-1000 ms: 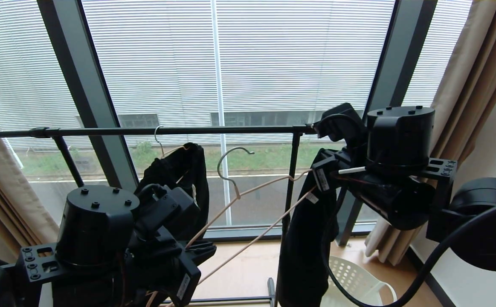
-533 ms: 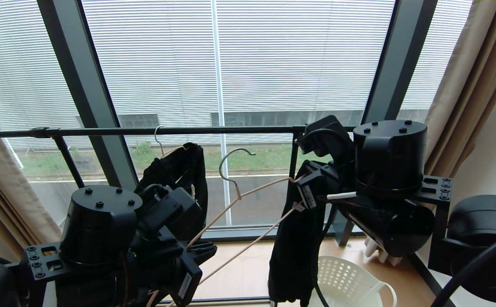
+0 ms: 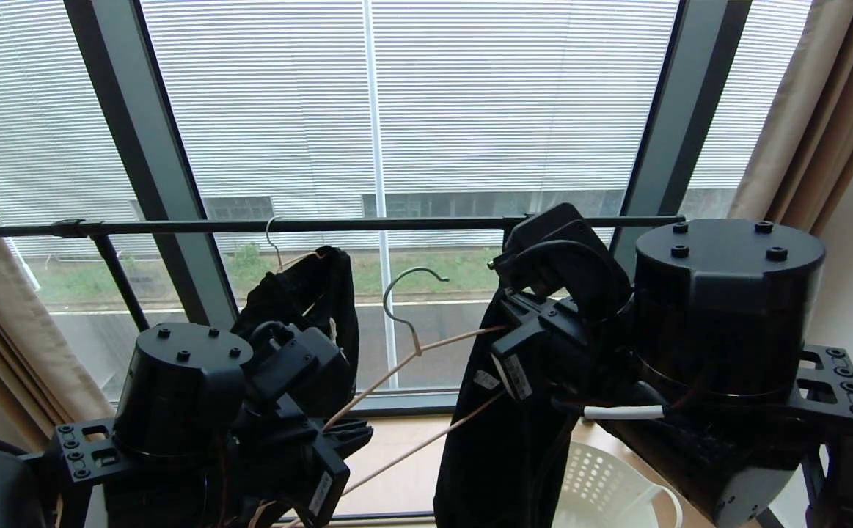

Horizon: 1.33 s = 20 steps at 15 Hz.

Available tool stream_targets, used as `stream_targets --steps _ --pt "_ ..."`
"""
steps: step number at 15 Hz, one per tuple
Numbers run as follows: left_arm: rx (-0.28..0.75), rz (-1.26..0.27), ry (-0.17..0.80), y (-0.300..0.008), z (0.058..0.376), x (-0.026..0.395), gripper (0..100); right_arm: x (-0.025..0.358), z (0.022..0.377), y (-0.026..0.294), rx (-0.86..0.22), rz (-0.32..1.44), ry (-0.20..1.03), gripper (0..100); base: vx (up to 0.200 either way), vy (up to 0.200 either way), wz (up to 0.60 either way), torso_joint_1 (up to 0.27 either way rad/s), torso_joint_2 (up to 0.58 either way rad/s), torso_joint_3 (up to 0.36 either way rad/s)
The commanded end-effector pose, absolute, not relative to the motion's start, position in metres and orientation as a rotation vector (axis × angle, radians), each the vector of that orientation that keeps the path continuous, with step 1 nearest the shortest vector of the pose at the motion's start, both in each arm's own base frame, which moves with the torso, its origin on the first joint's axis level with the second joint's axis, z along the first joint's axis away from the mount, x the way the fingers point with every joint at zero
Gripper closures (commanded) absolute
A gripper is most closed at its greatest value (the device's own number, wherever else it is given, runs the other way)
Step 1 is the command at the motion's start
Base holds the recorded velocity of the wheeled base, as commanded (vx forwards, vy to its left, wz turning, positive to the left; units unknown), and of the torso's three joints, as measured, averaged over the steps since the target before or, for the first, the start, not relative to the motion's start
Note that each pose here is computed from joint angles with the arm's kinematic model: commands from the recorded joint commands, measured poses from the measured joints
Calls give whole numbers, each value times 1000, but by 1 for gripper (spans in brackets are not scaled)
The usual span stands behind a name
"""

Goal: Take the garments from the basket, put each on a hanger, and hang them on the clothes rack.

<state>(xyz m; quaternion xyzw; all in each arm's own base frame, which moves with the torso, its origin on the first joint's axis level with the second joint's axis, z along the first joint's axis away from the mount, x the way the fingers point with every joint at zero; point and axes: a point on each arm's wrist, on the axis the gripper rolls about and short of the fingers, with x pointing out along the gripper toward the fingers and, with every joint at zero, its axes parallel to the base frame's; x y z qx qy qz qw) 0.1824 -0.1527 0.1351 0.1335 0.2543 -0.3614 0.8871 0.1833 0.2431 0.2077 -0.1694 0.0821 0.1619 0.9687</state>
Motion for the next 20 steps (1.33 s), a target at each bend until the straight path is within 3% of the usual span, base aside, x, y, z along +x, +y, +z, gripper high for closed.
stream_targets --steps 1,4,6,14,20 --pt "281 -743 535 -151 133 182 100 194 212 232 -313 279 162 100 0 0 0 0 0 0" --pt "283 -711 509 -142 139 172 100 236 208 208 -259 149 154 100 0 0 0 0 0 0" --pt "278 -705 494 -136 142 165 100 243 211 202 -244 125 140 100 0 0 0 0 0 0" --pt "256 -631 442 -132 156 179 100 234 216 206 -237 149 126 100 0 0 0 0 0 0" --pt "263 -639 453 -139 154 185 100 198 206 239 -271 286 131 100 0 0 0 0 0 0"
